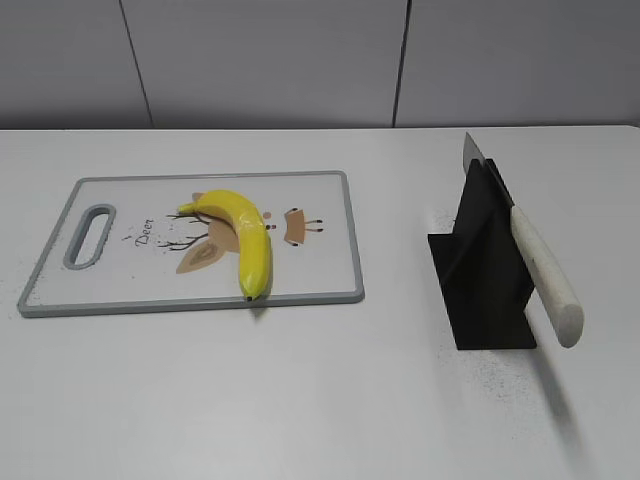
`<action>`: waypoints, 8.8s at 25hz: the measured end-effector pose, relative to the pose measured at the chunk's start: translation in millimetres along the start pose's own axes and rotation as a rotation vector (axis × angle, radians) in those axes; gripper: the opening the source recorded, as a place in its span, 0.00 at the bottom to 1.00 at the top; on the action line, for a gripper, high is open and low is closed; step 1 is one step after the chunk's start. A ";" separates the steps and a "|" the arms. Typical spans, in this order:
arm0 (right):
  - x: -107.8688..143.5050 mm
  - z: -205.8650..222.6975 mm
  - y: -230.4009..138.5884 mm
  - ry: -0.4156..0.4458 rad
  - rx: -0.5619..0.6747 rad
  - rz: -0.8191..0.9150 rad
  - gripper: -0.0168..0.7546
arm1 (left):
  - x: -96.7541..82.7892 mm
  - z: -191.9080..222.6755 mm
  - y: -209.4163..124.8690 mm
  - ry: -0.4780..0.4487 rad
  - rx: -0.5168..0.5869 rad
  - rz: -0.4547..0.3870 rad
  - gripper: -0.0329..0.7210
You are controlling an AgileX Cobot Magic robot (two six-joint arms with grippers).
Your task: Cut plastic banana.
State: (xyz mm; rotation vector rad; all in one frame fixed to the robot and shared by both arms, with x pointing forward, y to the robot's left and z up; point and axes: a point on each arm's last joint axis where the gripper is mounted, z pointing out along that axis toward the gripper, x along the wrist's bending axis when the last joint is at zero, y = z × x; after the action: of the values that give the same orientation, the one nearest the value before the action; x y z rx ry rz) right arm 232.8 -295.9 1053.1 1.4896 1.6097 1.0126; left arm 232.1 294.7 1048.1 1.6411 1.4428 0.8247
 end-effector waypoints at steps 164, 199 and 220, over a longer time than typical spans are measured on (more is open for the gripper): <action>121.3 260.9 178.1 0.338 0.604 -0.665 0.27 | -5.8 30.9 48.1 -0.101 0.056 0.099 0.77; 188.6 379.5 177.4 0.923 0.415 -1.182 0.27 | -28.7 324.9 195.7 -0.678 0.323 0.980 0.77; 171.9 400.3 174.4 0.960 0.360 -1.104 0.27 | -46.5 354.8 183.1 -0.740 0.340 1.052 0.04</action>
State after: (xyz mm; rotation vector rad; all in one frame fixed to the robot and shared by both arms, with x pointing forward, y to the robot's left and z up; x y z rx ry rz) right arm 653.1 -88.1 1034.8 -0.0140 2.8611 0.7655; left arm 620.4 191.3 1038.9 2.6210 0.1318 0.3696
